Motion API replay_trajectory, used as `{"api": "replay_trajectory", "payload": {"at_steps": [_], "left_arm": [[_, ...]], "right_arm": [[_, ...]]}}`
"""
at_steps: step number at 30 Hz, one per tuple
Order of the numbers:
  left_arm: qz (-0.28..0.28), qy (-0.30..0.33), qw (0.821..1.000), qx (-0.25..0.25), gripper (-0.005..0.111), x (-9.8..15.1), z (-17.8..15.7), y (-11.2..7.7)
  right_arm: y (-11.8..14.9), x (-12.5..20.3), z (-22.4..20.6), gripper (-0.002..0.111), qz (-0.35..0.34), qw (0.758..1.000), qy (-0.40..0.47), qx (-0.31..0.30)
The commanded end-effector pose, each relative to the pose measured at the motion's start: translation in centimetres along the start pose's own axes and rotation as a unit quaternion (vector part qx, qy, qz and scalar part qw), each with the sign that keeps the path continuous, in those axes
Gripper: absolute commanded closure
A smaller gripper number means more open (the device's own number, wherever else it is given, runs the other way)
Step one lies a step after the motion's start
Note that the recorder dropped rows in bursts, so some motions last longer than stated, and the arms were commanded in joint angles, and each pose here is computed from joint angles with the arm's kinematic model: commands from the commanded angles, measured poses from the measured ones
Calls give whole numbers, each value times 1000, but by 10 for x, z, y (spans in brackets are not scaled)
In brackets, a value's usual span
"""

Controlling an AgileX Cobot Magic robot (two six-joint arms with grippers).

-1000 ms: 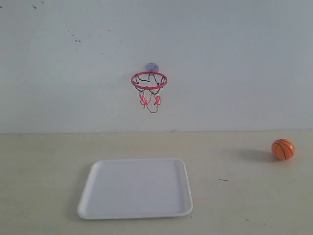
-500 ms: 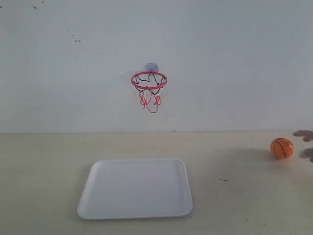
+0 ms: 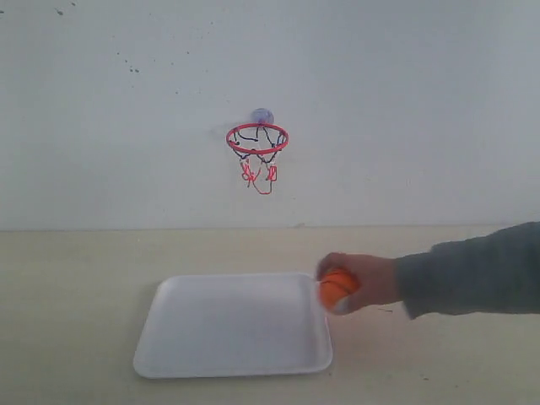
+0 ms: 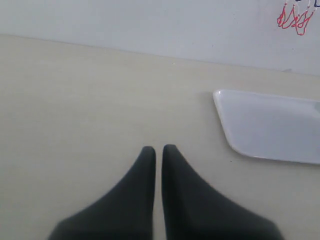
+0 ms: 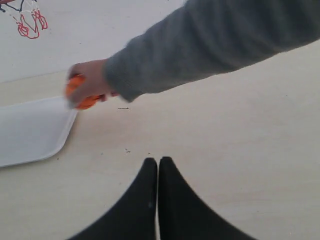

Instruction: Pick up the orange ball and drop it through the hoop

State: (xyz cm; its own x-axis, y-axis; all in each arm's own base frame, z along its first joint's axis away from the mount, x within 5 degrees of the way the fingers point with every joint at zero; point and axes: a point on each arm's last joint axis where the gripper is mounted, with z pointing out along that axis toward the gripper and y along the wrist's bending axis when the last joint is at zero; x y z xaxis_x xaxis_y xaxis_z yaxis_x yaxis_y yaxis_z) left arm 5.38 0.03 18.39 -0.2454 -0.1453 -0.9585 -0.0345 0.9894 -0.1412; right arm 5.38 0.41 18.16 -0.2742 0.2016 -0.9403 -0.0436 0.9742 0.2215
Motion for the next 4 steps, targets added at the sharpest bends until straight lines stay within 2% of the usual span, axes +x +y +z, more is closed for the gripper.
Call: {"api": "replay_trajectory", "payload": {"at_steps": [1, 4], "left_arm": [[6, 0, 1000, 3, 103, 1, 0, 0], [6, 0, 1000, 3, 103, 1, 0, 0]], "right_arm": [[0, -2, -1, 108, -7, 1000, -9, 0], [0, -2, -1, 108, -7, 1000, -9, 0]]}}
